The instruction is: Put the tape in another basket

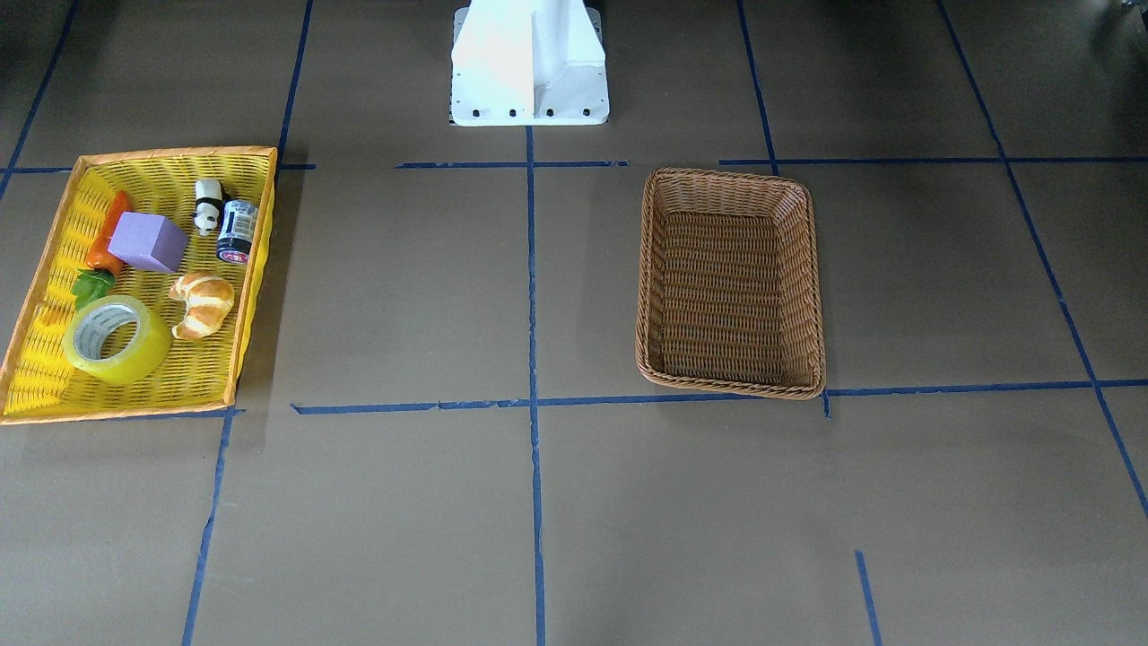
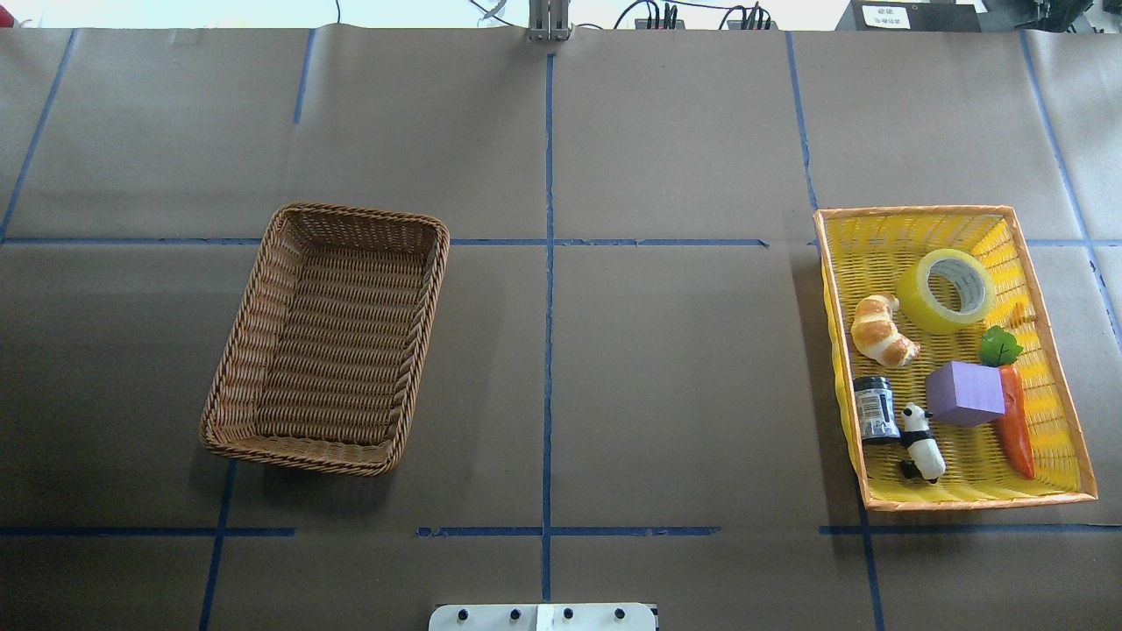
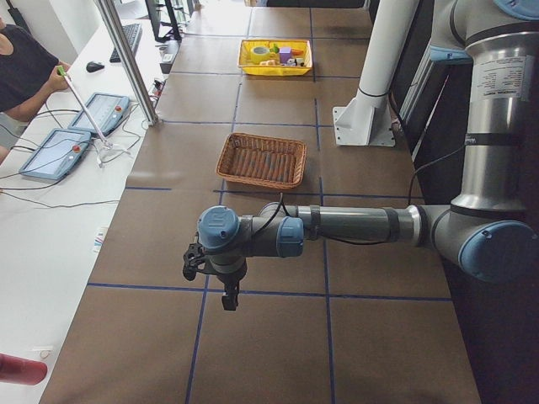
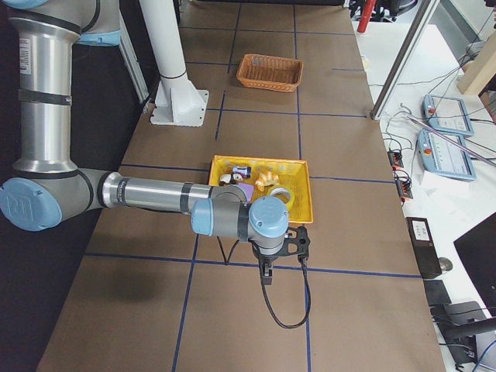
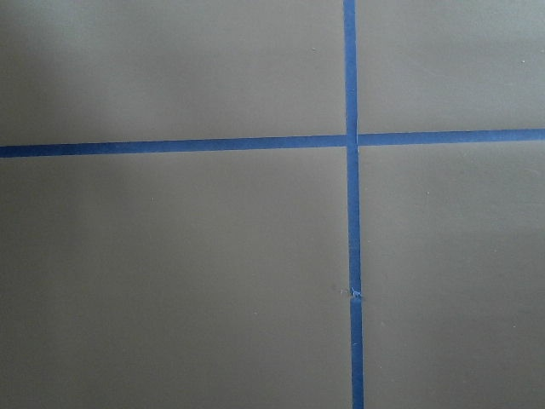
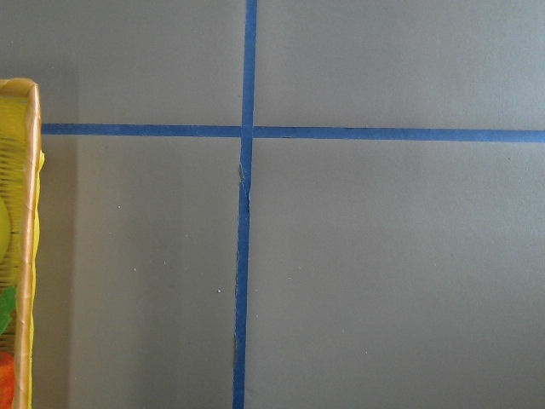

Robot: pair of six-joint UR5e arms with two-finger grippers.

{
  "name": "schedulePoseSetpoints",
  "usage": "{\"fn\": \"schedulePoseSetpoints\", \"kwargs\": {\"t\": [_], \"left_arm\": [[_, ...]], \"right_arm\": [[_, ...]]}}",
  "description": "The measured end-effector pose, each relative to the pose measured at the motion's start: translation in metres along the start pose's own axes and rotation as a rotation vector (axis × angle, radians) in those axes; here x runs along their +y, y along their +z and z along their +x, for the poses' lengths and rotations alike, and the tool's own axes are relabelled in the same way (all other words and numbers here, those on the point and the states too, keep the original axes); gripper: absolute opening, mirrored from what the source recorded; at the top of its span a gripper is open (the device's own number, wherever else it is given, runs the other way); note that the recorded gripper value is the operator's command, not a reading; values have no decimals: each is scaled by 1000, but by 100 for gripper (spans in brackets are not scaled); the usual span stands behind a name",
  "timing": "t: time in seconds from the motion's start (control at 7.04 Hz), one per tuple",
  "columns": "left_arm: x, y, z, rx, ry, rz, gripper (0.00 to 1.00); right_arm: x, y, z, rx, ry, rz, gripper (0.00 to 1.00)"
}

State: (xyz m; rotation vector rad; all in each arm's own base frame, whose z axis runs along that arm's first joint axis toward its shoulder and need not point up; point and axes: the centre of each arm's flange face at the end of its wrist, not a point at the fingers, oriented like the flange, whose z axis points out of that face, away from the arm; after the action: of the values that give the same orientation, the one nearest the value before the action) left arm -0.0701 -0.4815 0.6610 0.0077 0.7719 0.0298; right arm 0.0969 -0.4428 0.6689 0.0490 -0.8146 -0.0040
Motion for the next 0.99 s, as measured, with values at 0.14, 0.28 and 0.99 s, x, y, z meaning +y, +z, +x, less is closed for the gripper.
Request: {"fn": "schedulePoseSetpoints", "kwargs": {"t": [0.14,0.28,0.99], "left_arm": [[0,0,0,0,0,0,100],[0,0,0,0,-1,0,100],[0,-1,1,-1,1,2,100]], "right_arm": [[-2,-1,-1,0,-3,3,100],[-2,-2,-2,-1,-5,5,100],[-6,-6,-7,-2,-16,12,100]]}}
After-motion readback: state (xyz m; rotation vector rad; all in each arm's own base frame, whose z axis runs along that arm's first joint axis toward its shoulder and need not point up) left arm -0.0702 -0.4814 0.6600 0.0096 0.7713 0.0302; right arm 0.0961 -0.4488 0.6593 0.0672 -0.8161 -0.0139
